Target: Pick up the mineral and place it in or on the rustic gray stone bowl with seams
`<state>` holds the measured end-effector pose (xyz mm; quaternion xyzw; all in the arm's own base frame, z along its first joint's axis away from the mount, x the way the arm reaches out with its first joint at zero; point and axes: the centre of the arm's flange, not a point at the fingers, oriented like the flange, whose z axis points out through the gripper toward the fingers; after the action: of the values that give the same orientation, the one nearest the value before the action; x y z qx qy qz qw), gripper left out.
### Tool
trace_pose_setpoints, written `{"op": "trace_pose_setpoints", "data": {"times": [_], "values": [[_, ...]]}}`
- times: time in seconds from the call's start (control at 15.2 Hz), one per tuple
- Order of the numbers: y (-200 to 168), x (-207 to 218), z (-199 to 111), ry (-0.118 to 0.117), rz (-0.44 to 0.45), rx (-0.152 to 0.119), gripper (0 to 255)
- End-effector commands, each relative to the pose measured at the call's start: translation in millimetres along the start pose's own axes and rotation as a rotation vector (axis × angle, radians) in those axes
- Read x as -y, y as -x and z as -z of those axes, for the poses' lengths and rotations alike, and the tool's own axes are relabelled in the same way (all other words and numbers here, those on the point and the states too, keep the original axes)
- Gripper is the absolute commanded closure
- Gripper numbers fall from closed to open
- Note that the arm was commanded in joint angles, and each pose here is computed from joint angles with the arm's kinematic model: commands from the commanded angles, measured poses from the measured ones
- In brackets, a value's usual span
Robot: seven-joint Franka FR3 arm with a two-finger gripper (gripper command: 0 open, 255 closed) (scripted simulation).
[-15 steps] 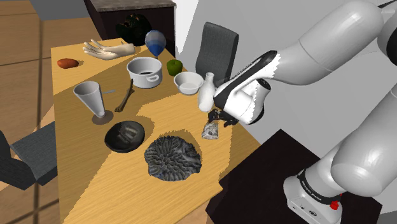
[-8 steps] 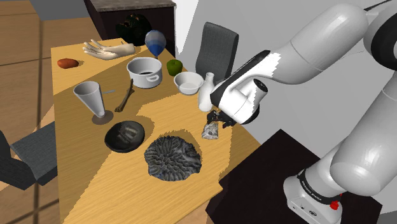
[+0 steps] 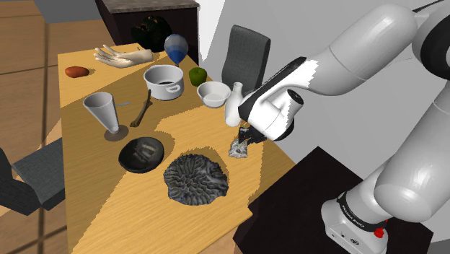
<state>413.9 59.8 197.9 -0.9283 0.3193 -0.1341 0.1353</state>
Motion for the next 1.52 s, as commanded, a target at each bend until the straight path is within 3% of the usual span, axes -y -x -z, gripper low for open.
{"op": "trace_pose_setpoints", "data": {"times": [0.0,0.2,1.45], "values": [[0.0,0.0,0.0,0.000,0.000,0.000,255],[0.0,0.0,-0.1,0.000,0.000,0.000,255],[-16.3,33.8,93.0,0.000,0.000,0.000,255]]}}
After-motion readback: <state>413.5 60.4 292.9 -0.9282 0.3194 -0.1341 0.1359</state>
